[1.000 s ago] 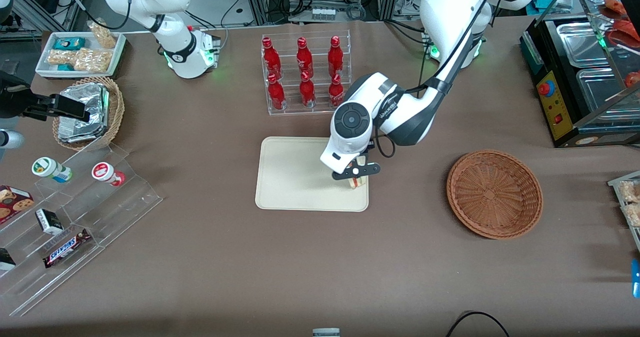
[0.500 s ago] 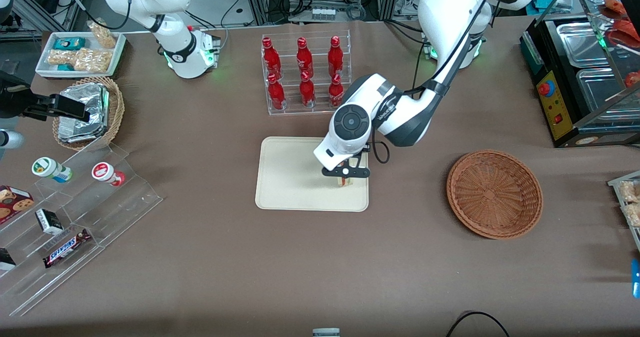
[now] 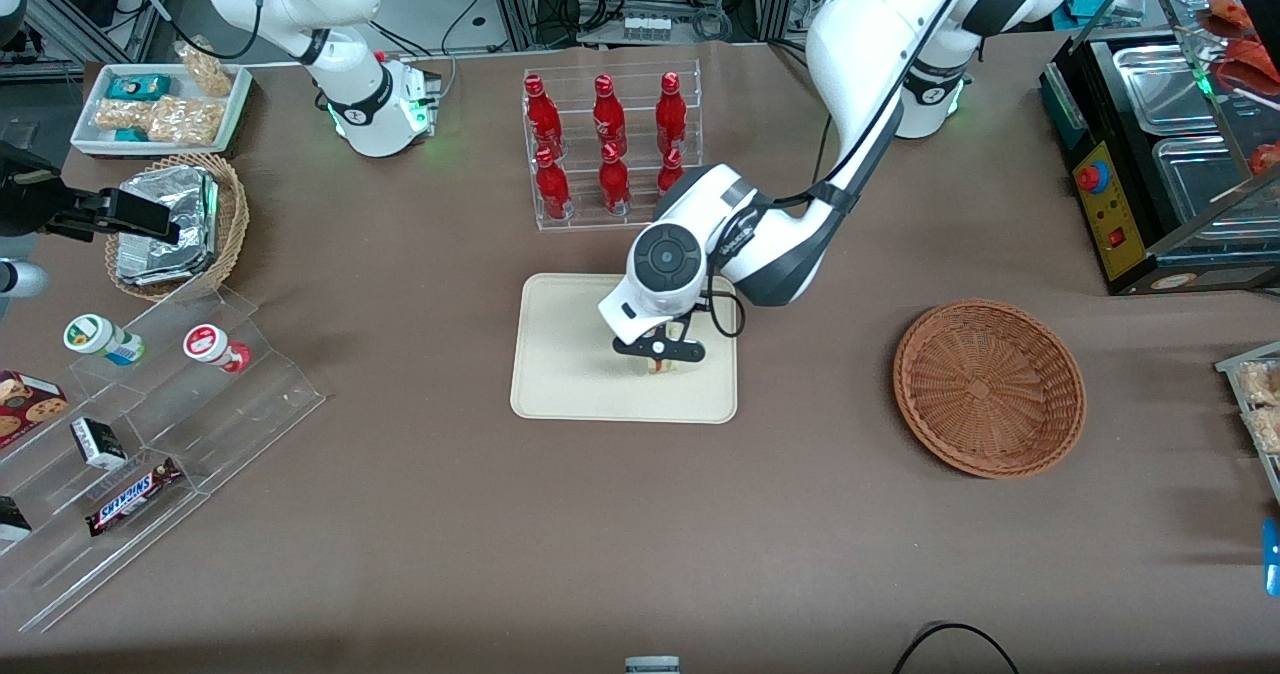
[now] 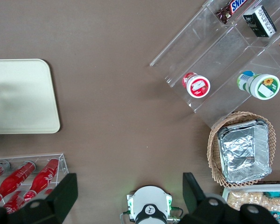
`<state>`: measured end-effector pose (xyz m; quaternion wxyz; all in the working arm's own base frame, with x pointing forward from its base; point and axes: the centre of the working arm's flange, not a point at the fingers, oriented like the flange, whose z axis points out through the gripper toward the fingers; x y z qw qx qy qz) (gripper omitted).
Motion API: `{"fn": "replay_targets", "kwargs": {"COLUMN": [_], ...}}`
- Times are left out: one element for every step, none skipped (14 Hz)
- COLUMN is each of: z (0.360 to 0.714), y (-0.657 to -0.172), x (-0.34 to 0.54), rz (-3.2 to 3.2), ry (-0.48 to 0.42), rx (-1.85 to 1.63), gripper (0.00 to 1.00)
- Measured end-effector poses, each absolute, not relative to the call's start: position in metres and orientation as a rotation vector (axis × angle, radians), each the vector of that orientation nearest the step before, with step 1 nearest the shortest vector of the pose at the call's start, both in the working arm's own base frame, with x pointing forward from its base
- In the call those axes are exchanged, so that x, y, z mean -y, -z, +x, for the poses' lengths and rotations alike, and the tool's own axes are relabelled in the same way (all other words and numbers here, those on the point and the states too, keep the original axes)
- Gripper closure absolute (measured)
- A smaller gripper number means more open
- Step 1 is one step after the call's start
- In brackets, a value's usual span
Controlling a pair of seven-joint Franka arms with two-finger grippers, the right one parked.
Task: Place sandwich from basket to tray
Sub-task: 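Lower the sandwich onto the tray and open the left gripper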
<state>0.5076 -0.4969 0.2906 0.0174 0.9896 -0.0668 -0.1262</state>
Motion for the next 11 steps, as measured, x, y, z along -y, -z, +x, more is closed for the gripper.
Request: {"fn": "replay_targets", "kwargs": {"z": [0.508,0.510,0.510,0.509,0.507,0.504,0.502,0.502,0.502,0.503,0.503], "y": [-0.287,-0.285,-0.283,-0.280,-0.276,-0.273,-0.270,-0.267,-0.264,-0.262,-0.259], "x": [0.499,0.502,0.506,0.511,0.516,0.521,0.524,0.526,0.529,0.531,0.533], "rz": [3.073,3.070,3.069,3.070,3.070,3.071,3.074,3.078,3.081,3.084,3.085], "ry": [0.391,0.389,0.388,0.389,0.391,0.394,0.398,0.396,0.387,0.382,0.380], "rx": [0.208,0.205,0.196,0.182,0.176,0.175,0.165,0.146,0.129,0.118,0.111], "gripper": [0.83,0.83,0.83,0.84,0.84,0.84,0.84,0.84,0.84,0.83,0.81]}}
